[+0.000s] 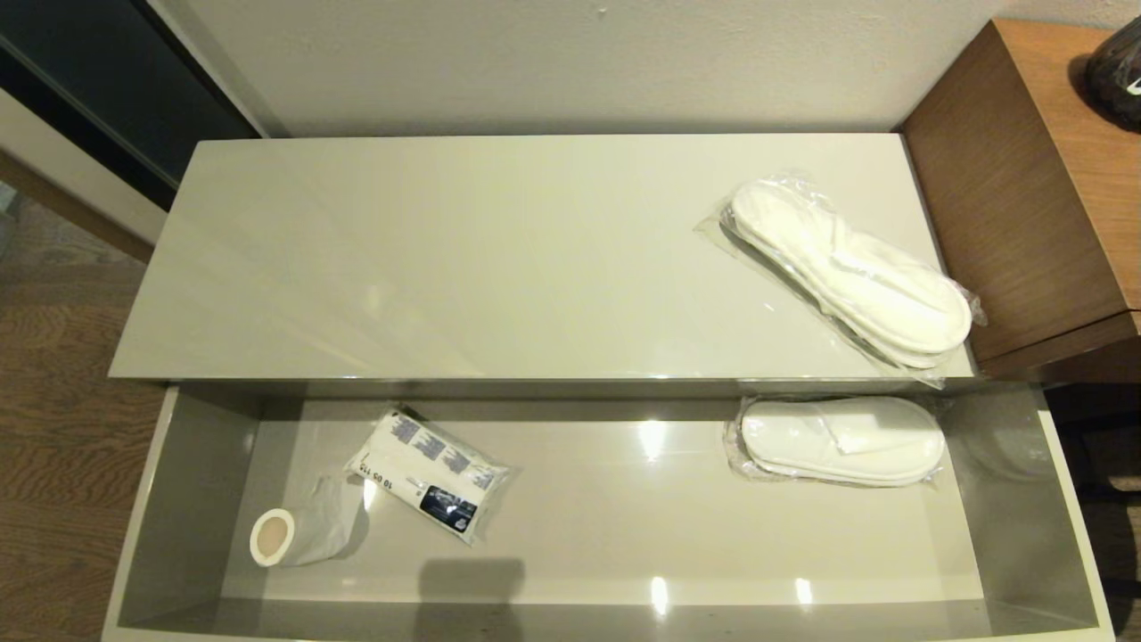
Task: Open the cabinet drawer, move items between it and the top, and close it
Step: Pick up the disposable slippers on the table
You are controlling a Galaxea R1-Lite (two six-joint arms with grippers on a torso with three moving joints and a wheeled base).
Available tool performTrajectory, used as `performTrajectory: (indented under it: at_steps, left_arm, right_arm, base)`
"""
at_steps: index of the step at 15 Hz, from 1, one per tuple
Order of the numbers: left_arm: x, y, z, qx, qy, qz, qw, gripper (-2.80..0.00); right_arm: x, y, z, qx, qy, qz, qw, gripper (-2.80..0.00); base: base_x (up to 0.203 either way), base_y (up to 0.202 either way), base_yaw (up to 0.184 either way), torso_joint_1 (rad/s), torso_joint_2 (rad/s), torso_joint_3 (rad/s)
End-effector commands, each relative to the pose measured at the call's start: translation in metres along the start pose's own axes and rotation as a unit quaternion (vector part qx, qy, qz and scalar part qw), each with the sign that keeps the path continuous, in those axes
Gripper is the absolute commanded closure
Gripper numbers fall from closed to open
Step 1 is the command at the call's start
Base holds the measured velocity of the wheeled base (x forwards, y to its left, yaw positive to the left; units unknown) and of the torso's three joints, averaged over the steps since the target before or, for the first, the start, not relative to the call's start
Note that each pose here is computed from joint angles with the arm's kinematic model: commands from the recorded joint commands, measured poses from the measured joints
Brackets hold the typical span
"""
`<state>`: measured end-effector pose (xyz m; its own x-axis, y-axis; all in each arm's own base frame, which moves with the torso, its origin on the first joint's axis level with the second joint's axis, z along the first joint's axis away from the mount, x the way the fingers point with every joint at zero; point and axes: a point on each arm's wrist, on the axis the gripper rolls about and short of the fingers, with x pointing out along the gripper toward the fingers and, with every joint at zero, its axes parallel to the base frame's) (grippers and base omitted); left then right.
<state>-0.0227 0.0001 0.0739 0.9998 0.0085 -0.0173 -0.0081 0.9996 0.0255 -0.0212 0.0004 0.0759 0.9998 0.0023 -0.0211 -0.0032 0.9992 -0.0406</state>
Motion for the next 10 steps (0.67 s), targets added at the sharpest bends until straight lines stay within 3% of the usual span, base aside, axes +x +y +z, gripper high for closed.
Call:
performTrajectory:
  at_steps: [1, 10]
  left_arm:
    - [0.0, 0.0, -0.0002, 0.0, 0.001, 0.001, 1.0, 0.0]
    - [0.0, 0.0, 0.0, 0.001, 0.0, 0.001, 1.0, 0.0]
  right_arm:
    - [0.0001, 0.0, -0.0004, 0.0, 0.001, 0.0, 1.0, 0.0]
    - [0.0001, 0.0, -0.0007, 0.0, 0.002, 0.0, 1.0, 0.0]
  base:
    - [0.0, 0.0, 0.0, 0.0, 0.0, 0.0]
    - [0.0, 0.0, 0.0, 0.003, 0.0, -0.06]
